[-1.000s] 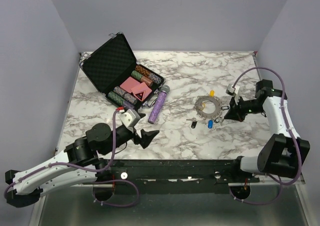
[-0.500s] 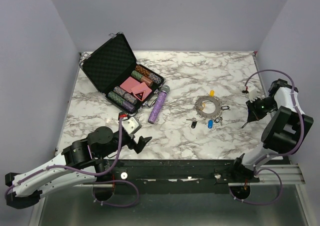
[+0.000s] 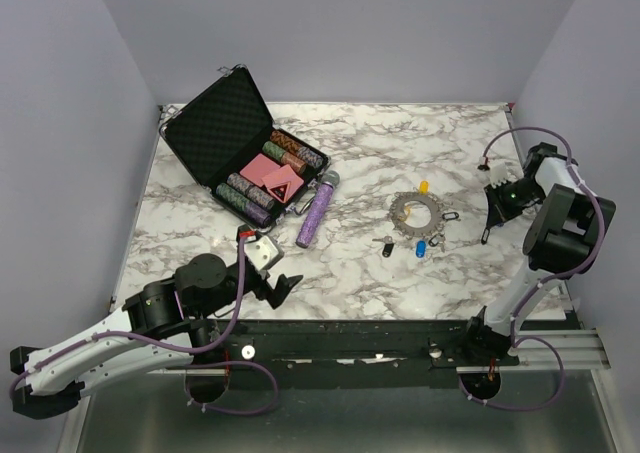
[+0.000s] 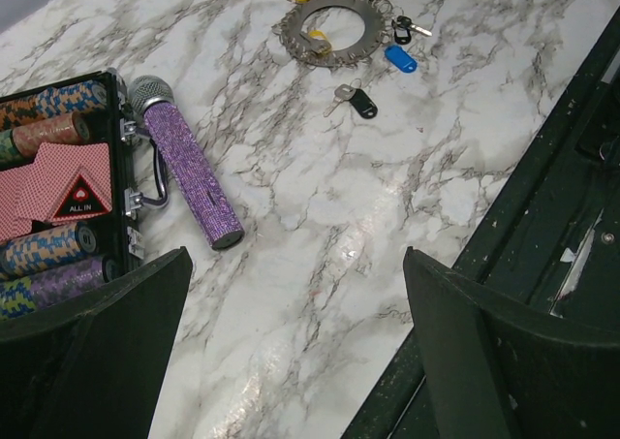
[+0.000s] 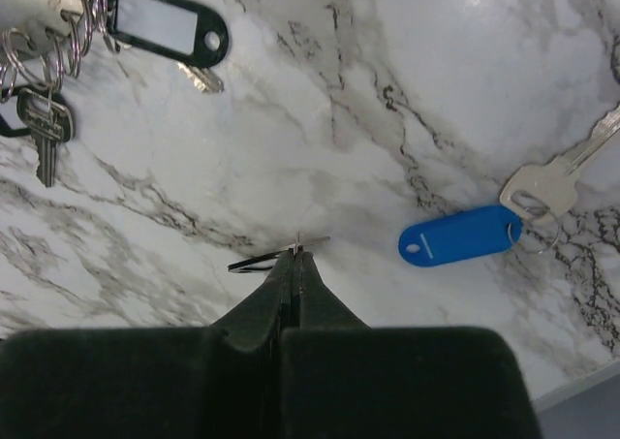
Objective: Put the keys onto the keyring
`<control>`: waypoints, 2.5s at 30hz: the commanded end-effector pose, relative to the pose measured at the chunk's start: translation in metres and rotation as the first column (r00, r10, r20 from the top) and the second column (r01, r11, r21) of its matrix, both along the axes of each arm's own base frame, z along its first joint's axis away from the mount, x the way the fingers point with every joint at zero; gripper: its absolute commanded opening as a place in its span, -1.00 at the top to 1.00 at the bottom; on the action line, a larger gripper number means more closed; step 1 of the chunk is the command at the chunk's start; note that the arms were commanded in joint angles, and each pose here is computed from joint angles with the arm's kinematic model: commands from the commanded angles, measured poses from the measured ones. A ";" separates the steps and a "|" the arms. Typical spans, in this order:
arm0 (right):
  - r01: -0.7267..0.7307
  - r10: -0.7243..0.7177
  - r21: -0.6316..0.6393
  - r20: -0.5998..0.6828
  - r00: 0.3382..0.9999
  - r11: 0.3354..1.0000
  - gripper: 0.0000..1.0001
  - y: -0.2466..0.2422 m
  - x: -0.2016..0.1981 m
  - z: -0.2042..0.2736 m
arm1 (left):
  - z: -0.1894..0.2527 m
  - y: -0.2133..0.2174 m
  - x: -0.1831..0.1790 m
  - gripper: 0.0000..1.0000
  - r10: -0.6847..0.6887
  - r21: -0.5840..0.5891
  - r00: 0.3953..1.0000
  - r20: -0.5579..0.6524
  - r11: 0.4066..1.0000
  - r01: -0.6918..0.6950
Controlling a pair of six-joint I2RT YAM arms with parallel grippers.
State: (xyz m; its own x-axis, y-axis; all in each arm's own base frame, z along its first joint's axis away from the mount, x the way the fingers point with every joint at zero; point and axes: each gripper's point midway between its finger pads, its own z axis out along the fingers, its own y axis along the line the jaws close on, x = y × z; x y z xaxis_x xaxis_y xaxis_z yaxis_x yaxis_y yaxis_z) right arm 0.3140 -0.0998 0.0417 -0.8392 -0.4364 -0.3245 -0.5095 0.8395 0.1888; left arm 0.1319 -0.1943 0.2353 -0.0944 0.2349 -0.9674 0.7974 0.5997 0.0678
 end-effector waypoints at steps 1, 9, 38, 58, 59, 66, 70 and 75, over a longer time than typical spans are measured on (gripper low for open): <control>0.038 -0.038 0.016 0.037 0.999 0.999 0.99 0.003 0.026 -0.003 | -0.003 0.002 -0.001 -0.97 -0.011 0.015 1.000 0.001 1.000 0.011; 0.034 -0.034 0.005 0.025 0.999 0.999 0.99 0.015 0.041 -0.014 | -0.004 0.002 -0.001 -0.97 -0.011 0.014 1.000 -0.003 1.000 0.011; 0.029 -0.027 -0.018 0.077 0.997 0.999 0.44 0.017 0.053 0.007 | -0.005 0.000 -0.002 -0.97 -0.026 0.008 1.000 -0.012 1.000 0.026; -0.137 0.090 0.228 0.205 0.975 0.964 0.31 0.073 0.040 0.063 | 0.000 0.001 -0.003 -0.97 -0.029 -0.022 1.000 -0.008 0.999 0.028; -0.167 0.109 0.257 0.223 0.969 0.952 0.31 0.080 0.036 0.067 | -0.001 0.001 -0.002 -0.98 -0.026 -0.025 1.000 -0.011 0.999 0.026; -0.371 0.244 0.386 0.340 0.908 0.844 0.22 0.134 0.003 0.093 | 0.001 0.000 0.002 -0.97 -0.024 -0.052 0.999 -0.027 0.998 0.022; -0.518 0.338 0.382 0.447 0.828 0.765 0.06 0.155 -0.018 0.103 | 0.000 -0.001 0.007 -0.98 -0.018 -0.064 0.999 -0.044 0.998 0.015; -0.645 0.408 0.301 0.573 0.711 0.702 -0.19 0.167 -0.033 0.109 | -0.001 0.001 0.014 -0.97 0.007 -0.071 0.999 -0.054 0.997 -0.011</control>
